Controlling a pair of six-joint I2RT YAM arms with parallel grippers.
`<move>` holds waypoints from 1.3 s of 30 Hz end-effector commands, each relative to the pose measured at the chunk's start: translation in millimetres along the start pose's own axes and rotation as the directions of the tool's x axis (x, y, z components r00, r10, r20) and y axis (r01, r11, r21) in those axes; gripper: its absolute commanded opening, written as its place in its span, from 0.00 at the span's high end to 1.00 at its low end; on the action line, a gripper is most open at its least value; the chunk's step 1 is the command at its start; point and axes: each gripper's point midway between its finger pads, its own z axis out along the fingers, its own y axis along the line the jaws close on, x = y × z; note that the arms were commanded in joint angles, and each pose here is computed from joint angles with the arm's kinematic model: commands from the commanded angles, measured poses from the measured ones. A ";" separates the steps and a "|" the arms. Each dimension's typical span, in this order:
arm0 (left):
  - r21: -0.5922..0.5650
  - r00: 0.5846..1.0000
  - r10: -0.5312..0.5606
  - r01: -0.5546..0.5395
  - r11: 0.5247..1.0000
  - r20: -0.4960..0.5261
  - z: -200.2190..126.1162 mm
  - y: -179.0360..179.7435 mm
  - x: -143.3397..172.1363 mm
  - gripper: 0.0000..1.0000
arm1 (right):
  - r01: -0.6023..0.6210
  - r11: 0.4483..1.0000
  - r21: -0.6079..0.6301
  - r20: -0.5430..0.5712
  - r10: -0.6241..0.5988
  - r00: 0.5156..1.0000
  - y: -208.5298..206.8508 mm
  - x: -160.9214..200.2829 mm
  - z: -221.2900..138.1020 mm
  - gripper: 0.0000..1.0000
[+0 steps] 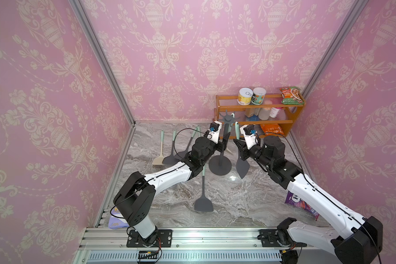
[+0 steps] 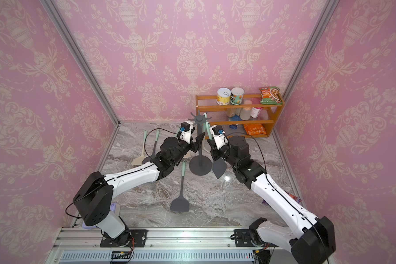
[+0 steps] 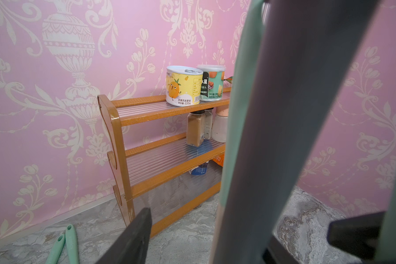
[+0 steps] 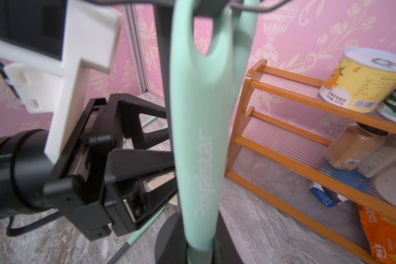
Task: Take the spatula off the kitchen utensil rack
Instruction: Take off the spatula from the rack.
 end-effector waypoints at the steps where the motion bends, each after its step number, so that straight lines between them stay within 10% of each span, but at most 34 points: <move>1: -0.034 0.999 0.010 -0.009 0.999 0.049 4.5 2.6 -18.0 0.37 | 0.038 0.999 0.022 0.043 -0.039 0.998 -2.3 -25.6 -14.7 1.00; 18: -0.029 0.999 0.017 -0.016 0.999 0.044 -0.1 2.0 -19.9 0.38 | 0.066 0.996 0.056 0.128 -0.073 0.989 -5.4 -51.3 -49.0 1.00; 29: -0.005 0.994 0.060 -0.060 0.998 0.094 -60.5 -1.9 -45.7 0.30 | 0.040 0.995 0.091 0.135 -0.052 0.989 -11.6 -54.7 -57.0 1.00; 39: 0.265 0.999 0.021 -0.033 0.964 0.049 -127.7 -69.8 -50.5 0.29 | 0.008 0.994 0.111 0.168 -0.027 0.985 -5.8 -71.9 -54.4 1.00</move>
